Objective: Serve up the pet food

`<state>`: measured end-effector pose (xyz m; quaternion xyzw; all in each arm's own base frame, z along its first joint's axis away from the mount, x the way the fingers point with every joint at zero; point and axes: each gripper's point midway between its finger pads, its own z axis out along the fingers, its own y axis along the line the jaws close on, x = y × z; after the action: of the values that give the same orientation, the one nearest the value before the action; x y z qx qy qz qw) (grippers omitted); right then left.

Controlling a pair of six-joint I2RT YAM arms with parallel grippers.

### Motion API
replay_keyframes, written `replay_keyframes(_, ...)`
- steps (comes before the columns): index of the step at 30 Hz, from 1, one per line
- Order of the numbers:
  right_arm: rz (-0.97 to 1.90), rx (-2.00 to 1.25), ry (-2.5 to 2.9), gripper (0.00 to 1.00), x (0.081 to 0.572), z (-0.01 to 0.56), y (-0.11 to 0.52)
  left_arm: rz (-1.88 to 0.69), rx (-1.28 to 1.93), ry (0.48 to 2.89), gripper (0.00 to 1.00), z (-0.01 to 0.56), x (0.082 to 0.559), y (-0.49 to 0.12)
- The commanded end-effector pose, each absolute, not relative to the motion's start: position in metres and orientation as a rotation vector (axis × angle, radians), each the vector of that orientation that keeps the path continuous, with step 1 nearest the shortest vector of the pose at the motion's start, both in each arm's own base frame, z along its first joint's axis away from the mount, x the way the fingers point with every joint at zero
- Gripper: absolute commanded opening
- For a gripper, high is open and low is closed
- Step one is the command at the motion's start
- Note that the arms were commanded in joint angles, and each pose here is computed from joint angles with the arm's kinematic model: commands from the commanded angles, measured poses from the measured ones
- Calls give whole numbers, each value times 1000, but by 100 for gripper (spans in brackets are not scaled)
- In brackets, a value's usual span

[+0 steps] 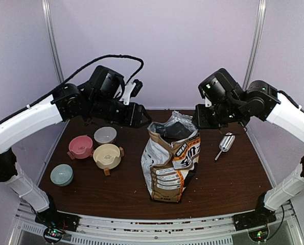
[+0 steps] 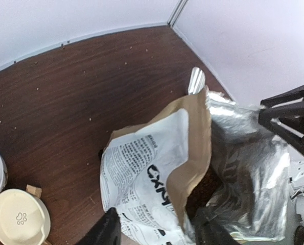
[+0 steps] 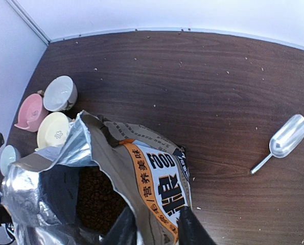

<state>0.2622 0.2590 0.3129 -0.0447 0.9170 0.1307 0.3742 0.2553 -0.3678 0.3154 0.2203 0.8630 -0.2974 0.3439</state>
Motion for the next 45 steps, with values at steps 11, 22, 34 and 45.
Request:
replay_keyframes(11,508,76,2276,83,280,315,171,-821,386,2059,85,349,278,-279)
replay_keyframes(22,355,356,2380,82,291,203,60,-801,160,2066,86,296,262,-211)
replay_keyframes(34,478,560,2429,68,329,130,27,-706,131,2063,89,287,265,-190)
replay_keyframes(45,489,629,2489,57,363,92,19,-744,113,2000,89,287,260,-186)
